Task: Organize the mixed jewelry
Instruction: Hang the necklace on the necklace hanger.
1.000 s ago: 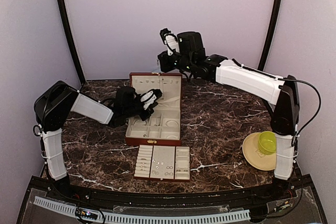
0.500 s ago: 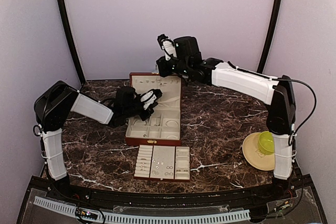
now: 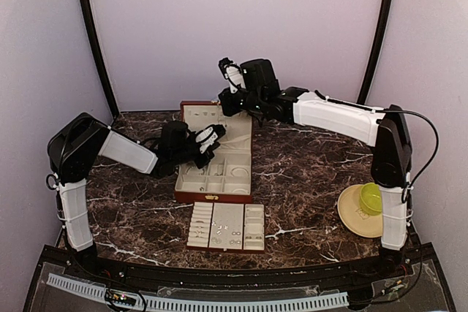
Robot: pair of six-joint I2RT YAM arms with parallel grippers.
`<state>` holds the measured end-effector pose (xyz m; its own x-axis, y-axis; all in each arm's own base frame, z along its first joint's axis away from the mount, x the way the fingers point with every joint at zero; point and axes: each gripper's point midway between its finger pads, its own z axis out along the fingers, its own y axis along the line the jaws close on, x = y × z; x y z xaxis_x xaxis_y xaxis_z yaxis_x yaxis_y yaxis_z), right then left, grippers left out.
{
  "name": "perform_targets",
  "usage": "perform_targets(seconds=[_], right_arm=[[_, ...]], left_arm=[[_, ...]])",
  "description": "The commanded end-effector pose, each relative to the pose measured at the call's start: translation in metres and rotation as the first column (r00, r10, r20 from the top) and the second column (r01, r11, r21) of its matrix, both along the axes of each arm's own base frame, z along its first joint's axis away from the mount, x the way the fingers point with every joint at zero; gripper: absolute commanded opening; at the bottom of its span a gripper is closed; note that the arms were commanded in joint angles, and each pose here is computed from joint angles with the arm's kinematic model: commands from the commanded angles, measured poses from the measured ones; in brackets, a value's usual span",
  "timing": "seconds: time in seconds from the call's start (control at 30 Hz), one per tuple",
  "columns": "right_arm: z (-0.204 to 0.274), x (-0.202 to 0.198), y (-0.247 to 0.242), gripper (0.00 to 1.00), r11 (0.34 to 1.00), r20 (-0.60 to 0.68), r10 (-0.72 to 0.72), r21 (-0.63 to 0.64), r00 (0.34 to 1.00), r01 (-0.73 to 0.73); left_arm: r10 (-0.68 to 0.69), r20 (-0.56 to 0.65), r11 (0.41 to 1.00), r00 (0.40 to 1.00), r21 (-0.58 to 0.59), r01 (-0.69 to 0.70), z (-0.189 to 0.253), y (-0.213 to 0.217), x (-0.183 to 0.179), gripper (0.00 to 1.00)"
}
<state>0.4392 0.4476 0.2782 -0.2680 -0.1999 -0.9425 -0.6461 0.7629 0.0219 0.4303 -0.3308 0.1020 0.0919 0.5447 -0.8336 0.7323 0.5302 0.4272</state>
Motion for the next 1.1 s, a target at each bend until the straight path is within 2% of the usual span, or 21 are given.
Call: perform_targets(seconds=[0.0,1.07], right_arm=[[0.005,0.005,-0.004,0.0,0.999,0.011,-0.018,0.028,1.0,0.017],[-0.039,0.01,-0.022,0.0,0.996,-0.064,-0.079,-0.044,0.995,0.076]], left_arm=[[-0.066,-0.019,0.998,0.998,-0.022,0.066,0.003,-0.014,-0.02,0.0],[-0.055,-0.011,0.998,0.998,-0.015,0.054,0.002,-0.011,-0.019,0.0]])
